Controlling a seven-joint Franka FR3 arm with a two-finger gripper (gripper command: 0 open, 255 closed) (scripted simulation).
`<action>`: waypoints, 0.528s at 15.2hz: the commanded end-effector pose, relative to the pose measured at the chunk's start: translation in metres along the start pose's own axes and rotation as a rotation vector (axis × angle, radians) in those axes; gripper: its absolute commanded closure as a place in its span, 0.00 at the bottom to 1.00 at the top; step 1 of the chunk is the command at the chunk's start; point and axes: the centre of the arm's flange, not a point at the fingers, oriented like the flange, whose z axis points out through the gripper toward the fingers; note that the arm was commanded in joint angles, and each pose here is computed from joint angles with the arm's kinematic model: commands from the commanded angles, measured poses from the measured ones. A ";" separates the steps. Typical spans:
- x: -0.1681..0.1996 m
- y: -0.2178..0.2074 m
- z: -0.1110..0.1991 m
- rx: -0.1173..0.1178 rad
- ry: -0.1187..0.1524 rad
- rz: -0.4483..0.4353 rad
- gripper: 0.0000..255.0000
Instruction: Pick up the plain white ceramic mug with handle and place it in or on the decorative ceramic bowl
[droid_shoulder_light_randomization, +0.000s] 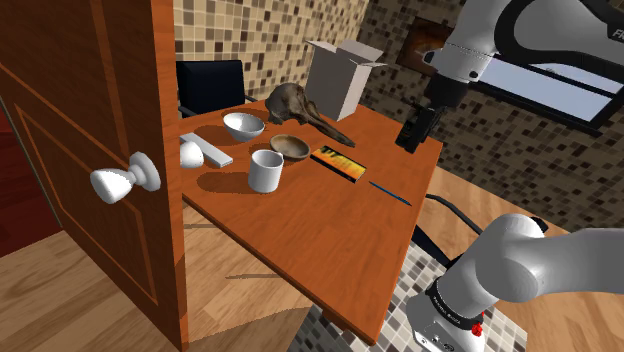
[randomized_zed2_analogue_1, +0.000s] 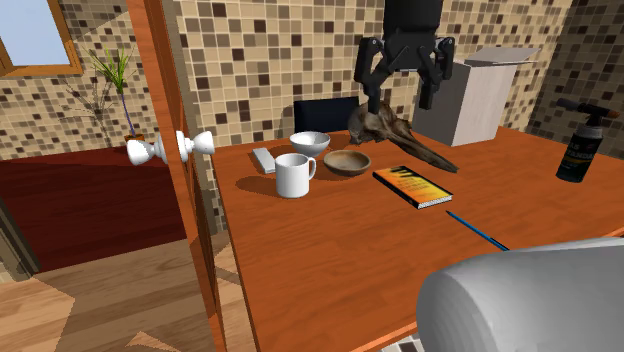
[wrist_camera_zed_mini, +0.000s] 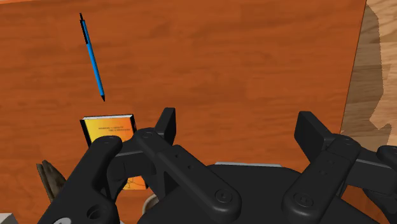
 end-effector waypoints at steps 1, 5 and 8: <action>0.000 0.000 0.000 0.000 0.000 0.000 0.00; 0.042 -0.017 0.024 0.000 0.008 -0.003 0.00; 0.074 -0.030 0.042 0.001 0.015 -0.005 0.00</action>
